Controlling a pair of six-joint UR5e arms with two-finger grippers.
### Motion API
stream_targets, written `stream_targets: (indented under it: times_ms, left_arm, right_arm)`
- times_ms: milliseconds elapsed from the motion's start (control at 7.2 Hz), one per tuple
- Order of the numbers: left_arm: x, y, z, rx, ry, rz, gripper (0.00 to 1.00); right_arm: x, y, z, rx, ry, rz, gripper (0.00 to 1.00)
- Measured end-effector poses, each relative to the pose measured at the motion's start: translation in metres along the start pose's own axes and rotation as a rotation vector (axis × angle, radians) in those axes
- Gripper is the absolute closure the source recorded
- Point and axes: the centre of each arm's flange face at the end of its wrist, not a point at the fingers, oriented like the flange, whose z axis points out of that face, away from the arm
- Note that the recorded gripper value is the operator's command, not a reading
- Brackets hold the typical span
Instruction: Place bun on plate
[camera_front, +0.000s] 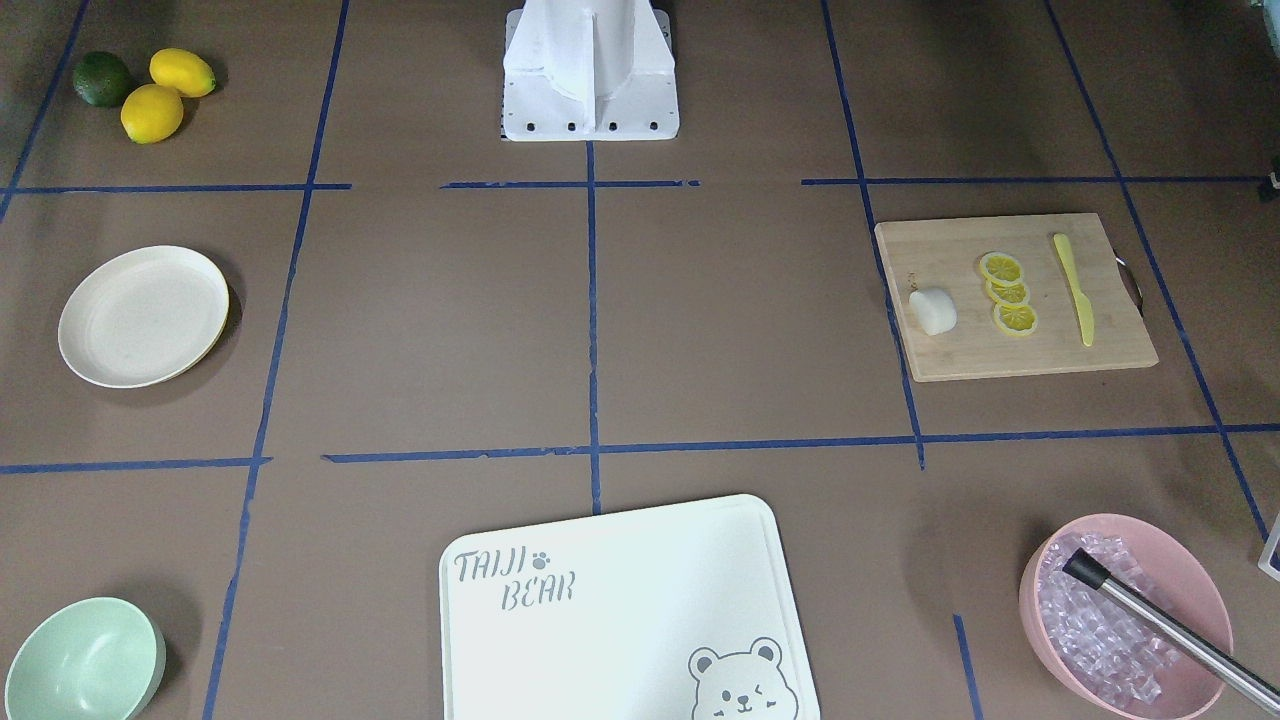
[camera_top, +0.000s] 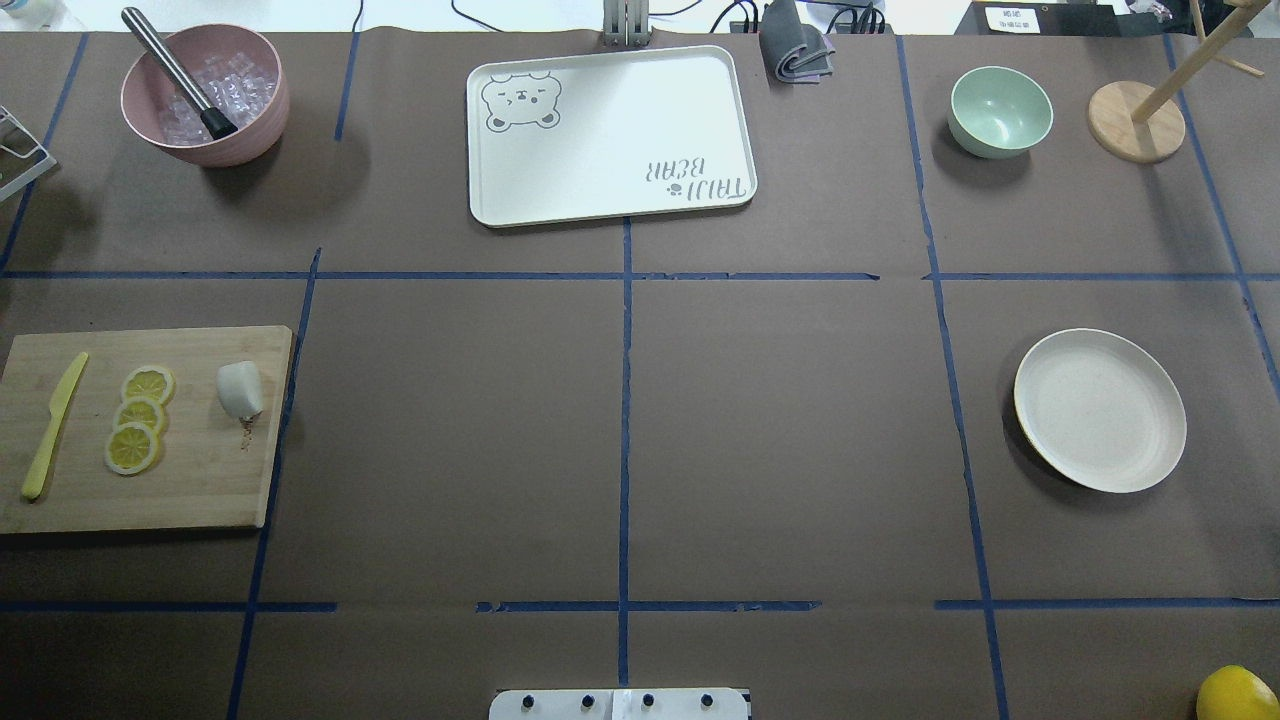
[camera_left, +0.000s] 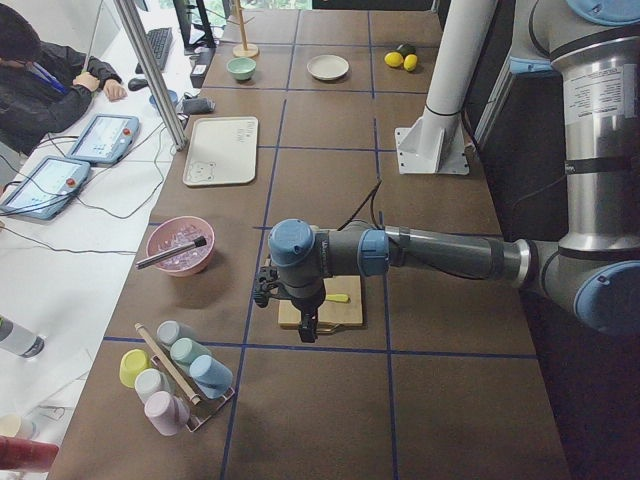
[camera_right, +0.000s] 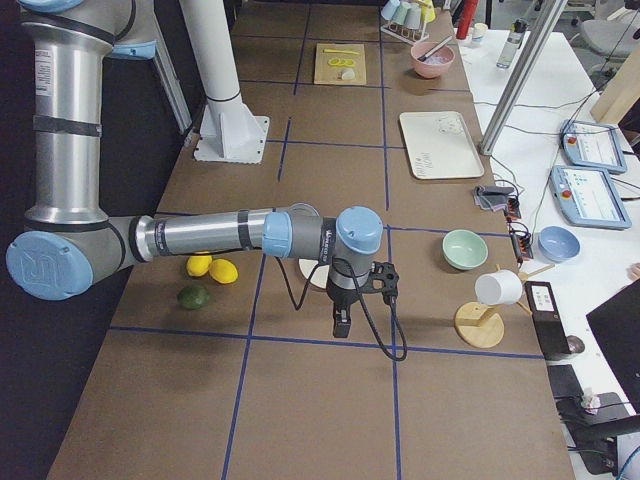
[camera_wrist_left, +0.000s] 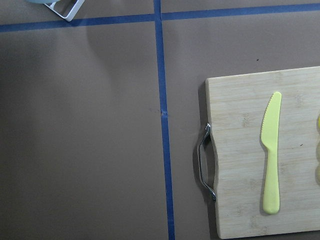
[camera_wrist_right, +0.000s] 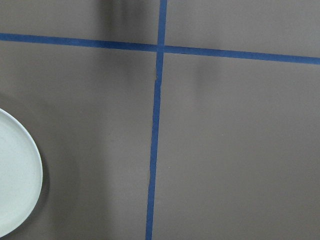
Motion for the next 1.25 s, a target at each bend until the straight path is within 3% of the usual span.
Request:
stream_targets:
  times_ms: [417,694,972,1250]
  left_arm:
    - [0.0,0.0,0.001,-0.002,0.003,0.0,0.0]
    - [0.0,0.0,0.002,-0.004,0.004,-0.002,0.0]
    - [-0.001,0.001,0.003,-0.006,0.006,-0.004,0.0]
    - [-0.002,0.0,0.004,-0.007,0.007,-0.005,0.0]
  right_arm:
    - [-0.009,-0.008,-0.002,0.006,-0.006,-0.018,0.0]
    - [-0.037,-0.021,0.005,0.071,-0.05,-0.128,0.0]
    - [-0.071,-0.03,0.038,0.095,-0.107,-0.191,0.0]
    - [-0.12,-0.034,0.08,0.104,-0.14,-0.15,0.0]
